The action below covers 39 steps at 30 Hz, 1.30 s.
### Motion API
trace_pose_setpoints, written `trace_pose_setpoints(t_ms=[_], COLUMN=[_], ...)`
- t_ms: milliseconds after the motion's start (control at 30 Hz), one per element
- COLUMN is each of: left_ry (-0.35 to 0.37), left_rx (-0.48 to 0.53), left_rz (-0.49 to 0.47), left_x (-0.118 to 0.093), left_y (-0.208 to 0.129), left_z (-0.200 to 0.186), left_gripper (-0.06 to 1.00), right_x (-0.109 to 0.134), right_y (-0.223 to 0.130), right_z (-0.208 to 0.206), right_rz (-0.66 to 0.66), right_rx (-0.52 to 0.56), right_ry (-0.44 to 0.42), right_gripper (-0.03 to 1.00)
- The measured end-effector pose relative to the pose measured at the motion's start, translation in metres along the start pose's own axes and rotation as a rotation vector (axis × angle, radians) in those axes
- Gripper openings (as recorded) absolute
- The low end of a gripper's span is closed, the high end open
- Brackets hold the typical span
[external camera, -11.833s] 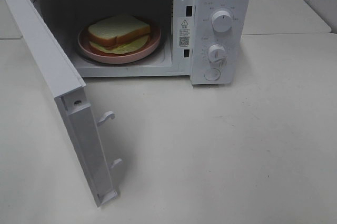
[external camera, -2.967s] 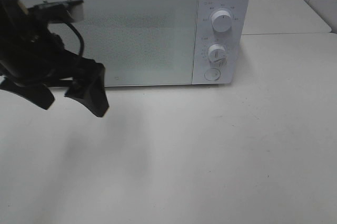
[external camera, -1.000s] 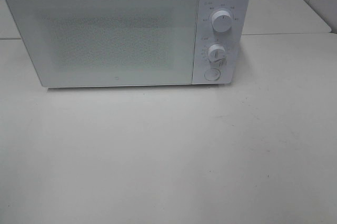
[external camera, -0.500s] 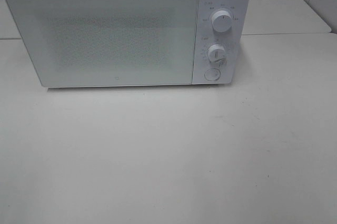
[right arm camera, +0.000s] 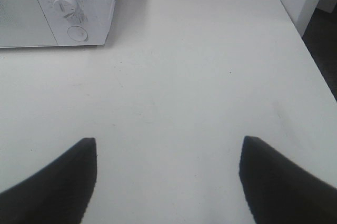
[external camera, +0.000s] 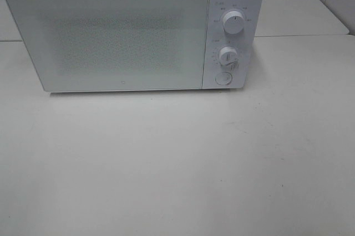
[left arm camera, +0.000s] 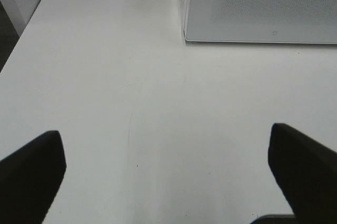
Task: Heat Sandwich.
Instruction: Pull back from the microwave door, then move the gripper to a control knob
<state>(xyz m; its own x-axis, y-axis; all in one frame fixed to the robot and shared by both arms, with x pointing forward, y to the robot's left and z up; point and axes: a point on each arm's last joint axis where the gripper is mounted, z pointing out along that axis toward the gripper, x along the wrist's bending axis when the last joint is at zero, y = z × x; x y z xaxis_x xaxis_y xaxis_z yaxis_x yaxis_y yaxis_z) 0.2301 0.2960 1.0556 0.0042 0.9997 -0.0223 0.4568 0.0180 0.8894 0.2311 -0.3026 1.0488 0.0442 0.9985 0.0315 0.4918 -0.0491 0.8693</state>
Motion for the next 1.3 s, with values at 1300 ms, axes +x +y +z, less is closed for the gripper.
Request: trace_pose_setpoints(t_ms=[1300], left_ry=[0.000], left_rx=[0.000], left_rz=[-0.001], left_x=[0.0000], left_y=[0.0000], left_z=[0.0000], left_gripper=[0.97], right_x=[0.0003], right_y=[0.0055], right_z=[0.0003], right_rz=[-0.001], right_rx=[-0.003], right_ry=[0.000], right_gripper=[0.79])
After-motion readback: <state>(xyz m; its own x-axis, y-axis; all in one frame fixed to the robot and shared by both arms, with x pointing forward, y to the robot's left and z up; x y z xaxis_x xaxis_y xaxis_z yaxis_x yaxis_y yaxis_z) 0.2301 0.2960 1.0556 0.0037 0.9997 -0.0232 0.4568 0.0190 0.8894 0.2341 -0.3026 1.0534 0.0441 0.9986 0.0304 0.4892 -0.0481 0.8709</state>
